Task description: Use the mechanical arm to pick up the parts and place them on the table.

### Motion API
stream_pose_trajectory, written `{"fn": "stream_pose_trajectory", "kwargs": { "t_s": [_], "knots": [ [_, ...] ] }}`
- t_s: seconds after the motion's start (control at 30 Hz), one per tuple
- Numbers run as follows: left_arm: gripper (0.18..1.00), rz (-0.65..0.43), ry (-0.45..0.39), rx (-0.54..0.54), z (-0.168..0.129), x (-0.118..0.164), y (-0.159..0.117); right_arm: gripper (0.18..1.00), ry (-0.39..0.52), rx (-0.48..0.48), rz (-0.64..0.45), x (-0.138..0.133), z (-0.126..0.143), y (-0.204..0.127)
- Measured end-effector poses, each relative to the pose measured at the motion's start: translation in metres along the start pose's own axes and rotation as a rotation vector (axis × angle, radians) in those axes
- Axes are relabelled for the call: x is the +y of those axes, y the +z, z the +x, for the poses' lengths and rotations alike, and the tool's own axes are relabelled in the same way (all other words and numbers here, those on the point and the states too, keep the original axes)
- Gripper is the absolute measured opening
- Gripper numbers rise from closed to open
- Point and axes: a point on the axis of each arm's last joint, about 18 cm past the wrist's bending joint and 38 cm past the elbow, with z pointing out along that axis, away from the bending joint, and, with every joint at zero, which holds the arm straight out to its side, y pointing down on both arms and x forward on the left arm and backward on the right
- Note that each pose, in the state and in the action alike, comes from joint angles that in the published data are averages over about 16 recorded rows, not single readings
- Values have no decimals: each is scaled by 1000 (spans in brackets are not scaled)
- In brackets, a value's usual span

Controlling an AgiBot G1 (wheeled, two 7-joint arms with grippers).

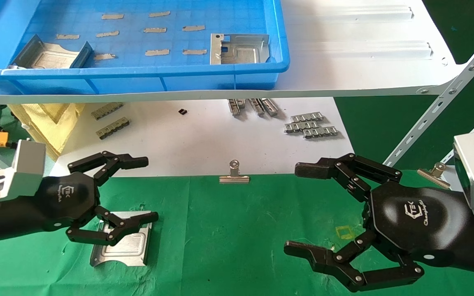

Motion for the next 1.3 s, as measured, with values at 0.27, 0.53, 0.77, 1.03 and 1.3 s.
{"fn": "stream_pose_trajectory", "kwargs": {
  "t_s": [0.27, 0.53, 0.77, 1.03, 1.3],
  "knots": [
    [1001, 43, -19, 38, 16, -20, 3, 1001, 0, 0, 0, 0, 0, 0],
    [1001, 77, -38, 82, 34, -41, 4, 1001, 0, 0, 0, 0, 0, 0],
    [1001, 97, -52, 125, 53, -59, 5, 1001, 0, 0, 0, 0, 0, 0],
    [1001, 110, -60, 163, 70, -73, 5, 1001, 0, 0, 0, 0, 0, 0],
    [1001, 113, -61, 173, 75, -77, 5, 1001, 0, 1, 0, 0, 0, 0]
  ]
}}
